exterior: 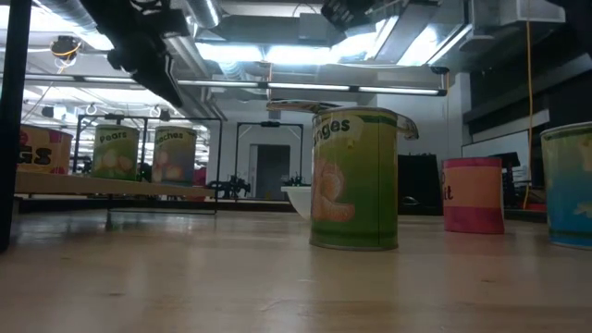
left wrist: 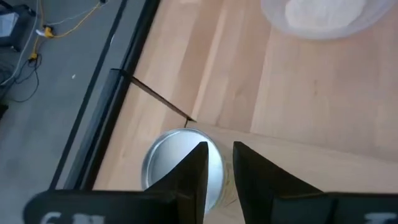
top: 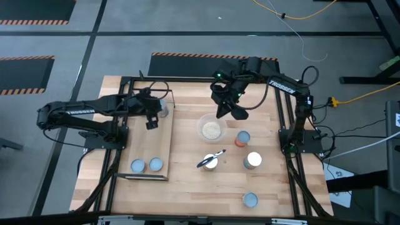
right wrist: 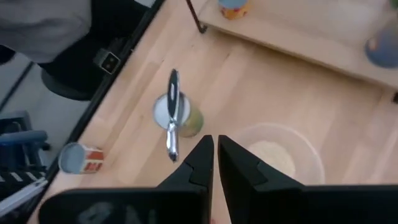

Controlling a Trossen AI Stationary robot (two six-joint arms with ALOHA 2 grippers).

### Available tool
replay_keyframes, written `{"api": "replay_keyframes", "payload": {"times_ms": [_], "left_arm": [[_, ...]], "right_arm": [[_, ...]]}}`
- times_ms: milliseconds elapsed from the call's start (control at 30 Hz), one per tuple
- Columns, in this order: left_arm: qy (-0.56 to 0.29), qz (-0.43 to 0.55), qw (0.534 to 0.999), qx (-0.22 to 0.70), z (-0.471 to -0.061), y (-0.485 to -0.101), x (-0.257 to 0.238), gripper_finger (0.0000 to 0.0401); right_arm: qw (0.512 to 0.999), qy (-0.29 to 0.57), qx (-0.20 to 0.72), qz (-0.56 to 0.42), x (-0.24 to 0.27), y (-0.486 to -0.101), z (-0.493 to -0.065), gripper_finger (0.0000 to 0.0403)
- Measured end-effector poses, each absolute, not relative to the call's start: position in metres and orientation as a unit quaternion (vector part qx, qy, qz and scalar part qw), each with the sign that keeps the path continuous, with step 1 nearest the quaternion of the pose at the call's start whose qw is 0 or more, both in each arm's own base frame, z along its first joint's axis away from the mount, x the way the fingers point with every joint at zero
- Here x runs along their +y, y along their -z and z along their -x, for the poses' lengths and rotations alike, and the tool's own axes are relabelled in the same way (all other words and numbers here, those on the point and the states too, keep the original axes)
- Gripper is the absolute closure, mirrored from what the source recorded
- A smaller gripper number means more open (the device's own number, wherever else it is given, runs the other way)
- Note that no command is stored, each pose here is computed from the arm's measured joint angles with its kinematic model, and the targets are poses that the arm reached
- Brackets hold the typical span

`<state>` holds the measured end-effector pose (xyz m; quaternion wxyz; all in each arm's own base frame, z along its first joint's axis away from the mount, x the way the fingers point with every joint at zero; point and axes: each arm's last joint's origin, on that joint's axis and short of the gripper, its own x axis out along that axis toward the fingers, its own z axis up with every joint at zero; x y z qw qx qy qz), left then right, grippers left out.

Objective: Pick and place cans onto a shelf
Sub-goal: Put the canned tomatoes on the shelf

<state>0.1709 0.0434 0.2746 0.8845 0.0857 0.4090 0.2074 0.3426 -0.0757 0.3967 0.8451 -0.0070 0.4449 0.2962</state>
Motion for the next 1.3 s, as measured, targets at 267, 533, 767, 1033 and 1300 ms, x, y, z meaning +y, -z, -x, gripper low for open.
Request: {"api": "replay_keyframes", "payload": {"times_ms": [267, 533, 767, 1033, 1300], "left_arm": [[-0.168, -0.073, 0.907, 0.378, -0.163, -0.283, 0.030, 0.0332], [-0.151, -0.079, 0.911, 0.375, -0.163, -0.284, 0.024, 0.0332], [-0.149, -0.080, 0.912, 0.375, -0.163, -0.283, 0.024, 0.0332], [-0.149, -0.080, 0.912, 0.374, -0.163, -0.284, 0.024, 0.0332], [-0.149, -0.080, 0.912, 0.374, -0.163, -0.284, 0.024, 0.0332]], "right_arm": [[0.843, -0.289, 0.449, -0.063, -0.073, -0.341, -0.343, 0.0374], [0.880, -0.175, 0.428, -0.111, -0.057, -0.314, -0.304, 0.0374], [0.917, -0.126, 0.349, -0.147, -0.017, -0.301, -0.269, 0.0374], [0.897, -0.143, 0.352, -0.227, 0.024, -0.270, -0.247, 0.0374], [0.883, -0.112, 0.371, -0.265, 0.052, -0.263, -0.237, 0.0374]]}}
